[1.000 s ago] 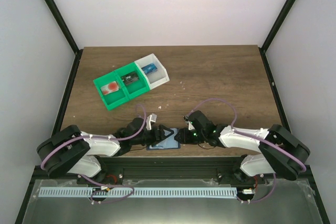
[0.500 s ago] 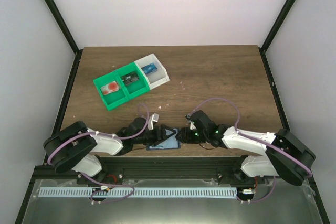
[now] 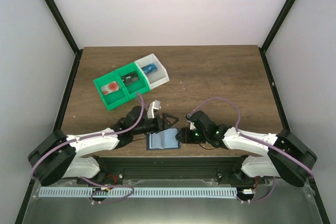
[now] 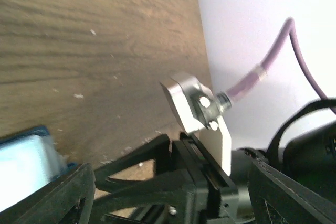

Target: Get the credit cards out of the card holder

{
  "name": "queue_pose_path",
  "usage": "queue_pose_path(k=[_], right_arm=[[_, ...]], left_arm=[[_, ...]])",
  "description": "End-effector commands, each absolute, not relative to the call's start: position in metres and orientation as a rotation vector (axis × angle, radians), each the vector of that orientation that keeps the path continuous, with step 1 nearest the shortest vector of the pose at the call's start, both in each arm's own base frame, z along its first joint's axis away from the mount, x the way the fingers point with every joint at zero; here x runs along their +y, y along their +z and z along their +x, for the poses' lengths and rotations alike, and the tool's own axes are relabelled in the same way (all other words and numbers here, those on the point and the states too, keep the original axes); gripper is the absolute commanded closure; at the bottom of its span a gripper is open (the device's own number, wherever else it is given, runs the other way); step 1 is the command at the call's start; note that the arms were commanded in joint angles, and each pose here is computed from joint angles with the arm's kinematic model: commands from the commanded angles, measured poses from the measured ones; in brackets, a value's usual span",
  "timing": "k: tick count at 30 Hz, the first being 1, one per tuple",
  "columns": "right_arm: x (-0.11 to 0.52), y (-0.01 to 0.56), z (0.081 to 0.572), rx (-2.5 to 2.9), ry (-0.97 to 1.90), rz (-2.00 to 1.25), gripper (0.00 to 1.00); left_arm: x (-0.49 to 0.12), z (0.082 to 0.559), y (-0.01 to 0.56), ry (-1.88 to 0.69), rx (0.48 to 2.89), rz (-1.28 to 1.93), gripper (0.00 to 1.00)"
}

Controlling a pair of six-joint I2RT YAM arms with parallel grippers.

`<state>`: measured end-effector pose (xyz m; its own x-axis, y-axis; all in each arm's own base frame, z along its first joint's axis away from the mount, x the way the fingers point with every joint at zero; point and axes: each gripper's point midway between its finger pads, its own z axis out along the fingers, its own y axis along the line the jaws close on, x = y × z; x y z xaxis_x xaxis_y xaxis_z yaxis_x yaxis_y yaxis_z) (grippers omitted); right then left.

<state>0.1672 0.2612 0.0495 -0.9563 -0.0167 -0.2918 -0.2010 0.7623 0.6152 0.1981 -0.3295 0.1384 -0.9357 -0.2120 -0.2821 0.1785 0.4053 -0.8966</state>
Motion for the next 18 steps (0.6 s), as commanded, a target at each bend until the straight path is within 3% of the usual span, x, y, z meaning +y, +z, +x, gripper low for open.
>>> queue_pose_path(k=[1, 9, 18], right_arm=[[0.273, 0.069, 0.168, 2.627, 1.017, -0.223, 0.58], [0.302, 0.074, 0.169, 2.656, 0.949, -0.318, 0.59], [0.334, 0.065, 0.166, 2.713, 0.782, -0.423, 0.58]], left_arm=[[-0.289, 0.206, 0.114, -1.359, 2.398, -0.104, 0.19], [-0.223, 0.204, 0.089, -1.270, 2.409, -0.306, 0.18], [-0.196, 0.198, 0.085, -1.312, 2.349, -0.432, 0.19]])
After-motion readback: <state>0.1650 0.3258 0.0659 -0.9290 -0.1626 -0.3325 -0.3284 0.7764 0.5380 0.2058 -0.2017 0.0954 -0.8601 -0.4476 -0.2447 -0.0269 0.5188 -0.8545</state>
